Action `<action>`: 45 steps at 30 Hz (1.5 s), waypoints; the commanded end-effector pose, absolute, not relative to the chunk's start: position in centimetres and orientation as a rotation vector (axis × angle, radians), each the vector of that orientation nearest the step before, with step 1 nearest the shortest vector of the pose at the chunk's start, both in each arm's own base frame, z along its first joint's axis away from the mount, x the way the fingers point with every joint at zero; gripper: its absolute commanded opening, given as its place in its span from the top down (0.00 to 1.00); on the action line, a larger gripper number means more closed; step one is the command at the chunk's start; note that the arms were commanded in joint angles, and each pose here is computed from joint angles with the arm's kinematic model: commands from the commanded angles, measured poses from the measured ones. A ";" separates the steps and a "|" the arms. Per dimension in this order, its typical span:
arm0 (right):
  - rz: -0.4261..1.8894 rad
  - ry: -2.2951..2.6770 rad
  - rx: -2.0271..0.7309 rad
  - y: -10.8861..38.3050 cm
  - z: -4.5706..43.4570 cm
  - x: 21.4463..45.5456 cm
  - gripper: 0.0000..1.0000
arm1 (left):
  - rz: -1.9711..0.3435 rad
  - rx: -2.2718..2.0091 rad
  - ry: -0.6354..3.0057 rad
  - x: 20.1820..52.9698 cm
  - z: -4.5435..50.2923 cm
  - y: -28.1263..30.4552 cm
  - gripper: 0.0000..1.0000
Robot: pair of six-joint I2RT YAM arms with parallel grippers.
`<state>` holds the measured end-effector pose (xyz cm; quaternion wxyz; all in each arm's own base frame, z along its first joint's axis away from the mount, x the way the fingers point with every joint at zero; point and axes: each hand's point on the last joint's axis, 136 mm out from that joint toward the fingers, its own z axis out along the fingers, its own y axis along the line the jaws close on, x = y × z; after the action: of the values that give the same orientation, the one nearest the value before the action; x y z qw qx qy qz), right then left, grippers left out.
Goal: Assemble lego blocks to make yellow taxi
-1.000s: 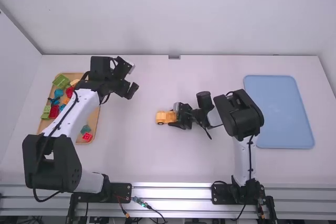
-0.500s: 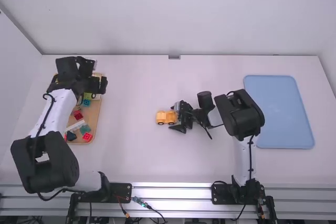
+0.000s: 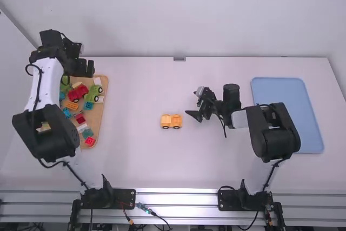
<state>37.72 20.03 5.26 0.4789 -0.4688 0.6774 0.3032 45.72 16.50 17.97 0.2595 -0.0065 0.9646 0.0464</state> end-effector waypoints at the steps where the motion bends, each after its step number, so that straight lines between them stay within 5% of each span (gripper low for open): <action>1: 0.736 1.720 -1.069 18.8 5.2 38.2 0.01 | 0.166 -0.026 2.664 46.9 16.5 18.4 0.01; 18: 0.734 1.822 -0.888 14.9 5.1 40.0 0.01 | 0.067 -0.165 2.861 47.0 8.5 26.7 0.01; 29: 0.741 1.813 -0.913 15.9 5.2 39.7 0.01 | 0.075 -0.029 2.878 47.8 4.1 25.6 0.00; 33: 0.691 1.838 -0.901 15.8 4.8 40.2 0.01 | 0.147 0.003 2.883 48.0 3.9 26.1 0.08; 37: 0.676 1.846 -0.895 15.6 4.6 40.3 0.01 | 0.095 0.044 2.838 48.9 4.4 25.6 0.28; 45: 0.672 1.839 -0.894 15.5 4.9 40.5 0.01 | 0.116 0.120 2.836 48.9 4.1 25.8 0.30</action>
<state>40.48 15.57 4.38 0.4700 -0.3648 0.7550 0.2757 49.15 25.74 4.86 0.1554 0.0291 0.9863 0.0468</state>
